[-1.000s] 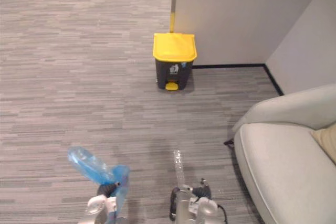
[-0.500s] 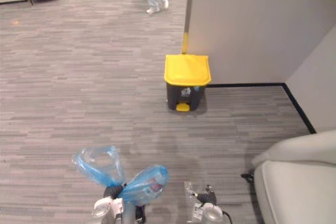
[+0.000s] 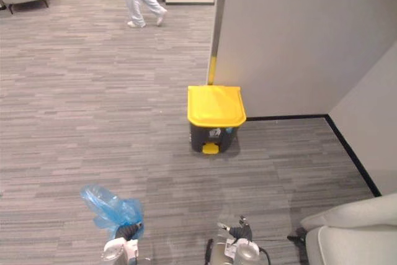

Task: Gather rubbish on tea table into small bin, then transfer packed bag to large trash can.

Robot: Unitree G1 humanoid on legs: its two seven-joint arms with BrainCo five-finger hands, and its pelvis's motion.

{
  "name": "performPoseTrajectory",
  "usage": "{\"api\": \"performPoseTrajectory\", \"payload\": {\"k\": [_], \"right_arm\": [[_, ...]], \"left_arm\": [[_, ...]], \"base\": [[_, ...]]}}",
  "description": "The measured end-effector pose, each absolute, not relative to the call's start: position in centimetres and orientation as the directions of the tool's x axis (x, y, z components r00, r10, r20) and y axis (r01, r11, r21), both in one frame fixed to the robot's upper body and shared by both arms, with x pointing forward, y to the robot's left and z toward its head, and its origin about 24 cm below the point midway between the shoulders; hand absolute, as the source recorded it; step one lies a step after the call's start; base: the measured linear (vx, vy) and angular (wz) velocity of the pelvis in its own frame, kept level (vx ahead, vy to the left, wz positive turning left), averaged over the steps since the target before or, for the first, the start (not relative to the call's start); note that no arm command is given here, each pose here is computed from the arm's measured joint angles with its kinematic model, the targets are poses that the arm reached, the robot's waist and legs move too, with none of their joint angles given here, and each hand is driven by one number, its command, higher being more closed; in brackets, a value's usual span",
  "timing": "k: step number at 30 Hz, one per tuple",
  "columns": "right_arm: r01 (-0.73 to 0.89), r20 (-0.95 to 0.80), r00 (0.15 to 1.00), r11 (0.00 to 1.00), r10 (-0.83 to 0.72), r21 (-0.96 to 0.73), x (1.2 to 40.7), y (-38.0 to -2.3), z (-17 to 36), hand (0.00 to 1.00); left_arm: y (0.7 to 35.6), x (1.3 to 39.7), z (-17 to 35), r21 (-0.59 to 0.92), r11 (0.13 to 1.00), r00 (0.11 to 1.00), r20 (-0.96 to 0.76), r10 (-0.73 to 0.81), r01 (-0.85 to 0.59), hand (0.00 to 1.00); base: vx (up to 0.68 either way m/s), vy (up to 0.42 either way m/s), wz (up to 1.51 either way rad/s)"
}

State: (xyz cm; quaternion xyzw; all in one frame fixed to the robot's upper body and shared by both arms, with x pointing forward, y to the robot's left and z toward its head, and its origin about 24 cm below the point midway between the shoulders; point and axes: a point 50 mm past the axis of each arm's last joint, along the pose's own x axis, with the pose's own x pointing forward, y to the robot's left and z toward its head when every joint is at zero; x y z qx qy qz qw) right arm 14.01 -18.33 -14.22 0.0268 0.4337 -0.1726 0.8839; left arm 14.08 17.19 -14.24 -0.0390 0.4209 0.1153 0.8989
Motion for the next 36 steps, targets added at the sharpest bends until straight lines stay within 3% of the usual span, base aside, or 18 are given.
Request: {"api": "performPoseTrajectory", "payload": {"k": [13,18,26,32,36], "right_arm": [[0.334,-0.780,0.562,0.938,-0.276,-0.091,14.1,-17.9,-14.3,0.00],[0.346,-0.809,0.523,0.934,-0.269,-0.087,13.3,-17.5,-14.8,0.00],[0.352,-0.797,0.536,0.932,-0.278,-0.089,13.7,-17.9,-14.6,0.00],[0.348,-0.796,0.538,0.933,-0.277,-0.090,13.7,-18.0,-14.6,0.00],[0.370,-0.792,0.519,0.920,-0.321,-0.131,13.3,-19.8,-14.6,0.00]], "left_arm": [[15.8,15.2,-13.5,-0.041,0.964,0.665,-0.732,0.150,-0.262,1.00],[17.3,15.3,-13.5,0.002,0.967,0.660,-0.731,0.176,-0.256,1.00],[18.9,13.2,-14.3,0.066,0.965,0.606,-0.767,0.212,-0.254,1.00],[18.7,12.8,-14.6,0.065,0.966,0.589,-0.782,0.204,-0.249,1.00],[16.8,13.3,-14.8,0.020,0.972,0.589,-0.792,0.158,-0.235,1.00]], "base": [[0.30,-0.002,-0.01],[0.24,0.220,0.03],[0.19,0.125,-0.21],[0.27,-0.075,0.14],[0.39,-0.118,0.16]]}}
